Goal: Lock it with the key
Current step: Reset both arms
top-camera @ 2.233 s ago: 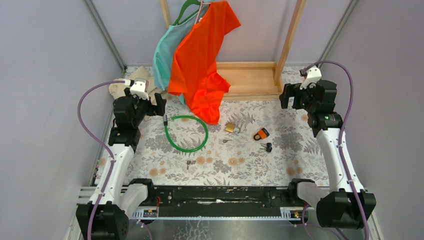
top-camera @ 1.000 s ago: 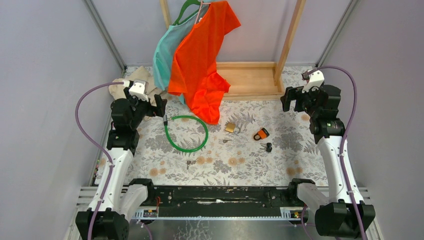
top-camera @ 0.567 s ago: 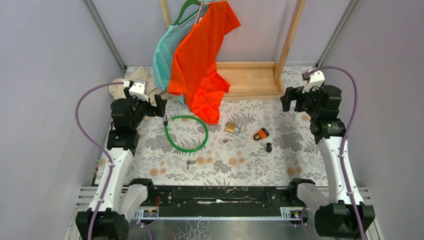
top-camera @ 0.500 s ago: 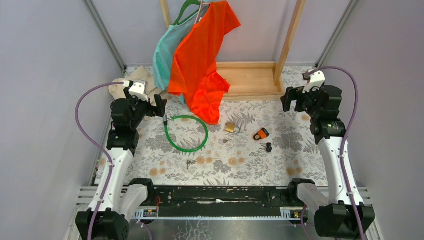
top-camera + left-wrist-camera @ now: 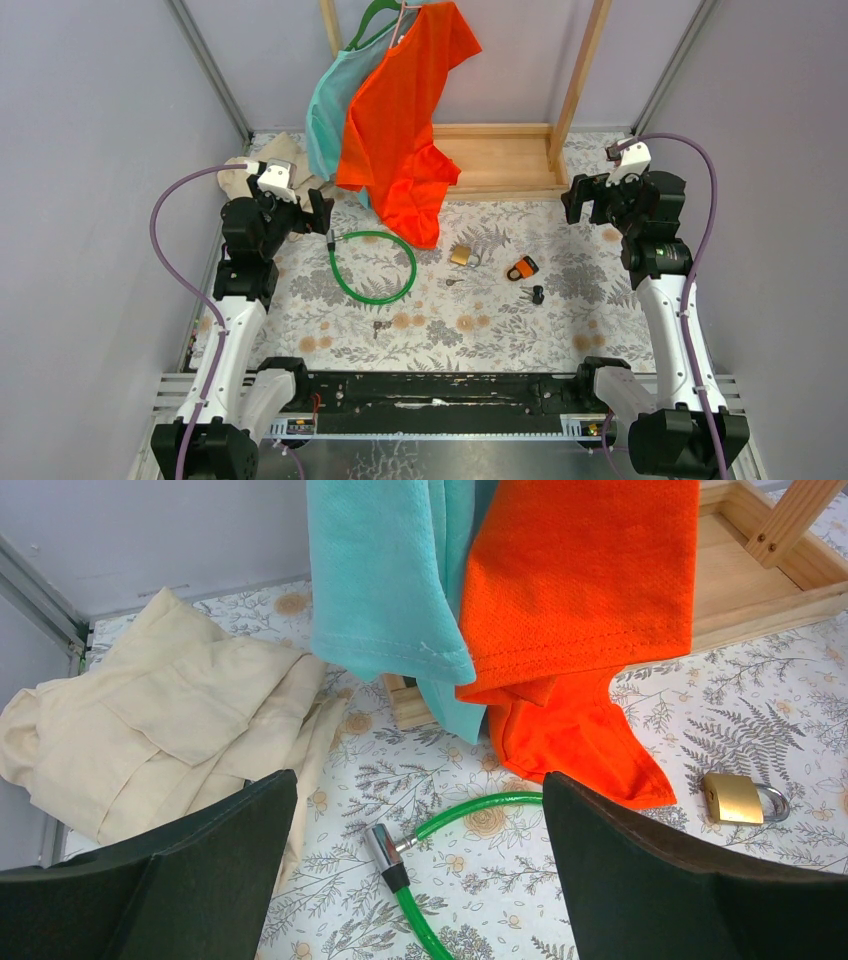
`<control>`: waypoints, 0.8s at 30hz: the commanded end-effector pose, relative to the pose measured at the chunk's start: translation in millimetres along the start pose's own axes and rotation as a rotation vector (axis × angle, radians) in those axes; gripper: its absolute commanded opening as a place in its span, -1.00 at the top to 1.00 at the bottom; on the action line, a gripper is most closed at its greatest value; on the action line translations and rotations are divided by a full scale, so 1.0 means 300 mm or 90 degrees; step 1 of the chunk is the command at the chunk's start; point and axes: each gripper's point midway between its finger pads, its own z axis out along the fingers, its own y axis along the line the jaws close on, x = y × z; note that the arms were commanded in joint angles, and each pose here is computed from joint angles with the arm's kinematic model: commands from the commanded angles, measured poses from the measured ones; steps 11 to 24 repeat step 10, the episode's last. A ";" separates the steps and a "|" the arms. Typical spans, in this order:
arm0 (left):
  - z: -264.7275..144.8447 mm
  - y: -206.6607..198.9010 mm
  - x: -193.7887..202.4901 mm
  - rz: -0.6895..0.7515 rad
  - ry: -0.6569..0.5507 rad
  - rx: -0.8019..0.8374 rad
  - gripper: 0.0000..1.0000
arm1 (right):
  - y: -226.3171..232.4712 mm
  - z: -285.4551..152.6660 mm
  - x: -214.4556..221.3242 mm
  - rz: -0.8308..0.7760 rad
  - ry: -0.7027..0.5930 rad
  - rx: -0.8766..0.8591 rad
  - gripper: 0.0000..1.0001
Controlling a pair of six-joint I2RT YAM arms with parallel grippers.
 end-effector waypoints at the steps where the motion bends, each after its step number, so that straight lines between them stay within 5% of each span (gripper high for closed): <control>1: -0.012 0.006 -0.063 0.023 -0.034 -0.001 -1.00 | 0.002 -0.020 -0.061 -0.016 -0.043 -0.002 -0.98; 24: -0.013 0.007 -0.065 0.023 -0.035 -0.002 -1.00 | 0.002 -0.022 -0.062 -0.014 -0.043 -0.004 -0.98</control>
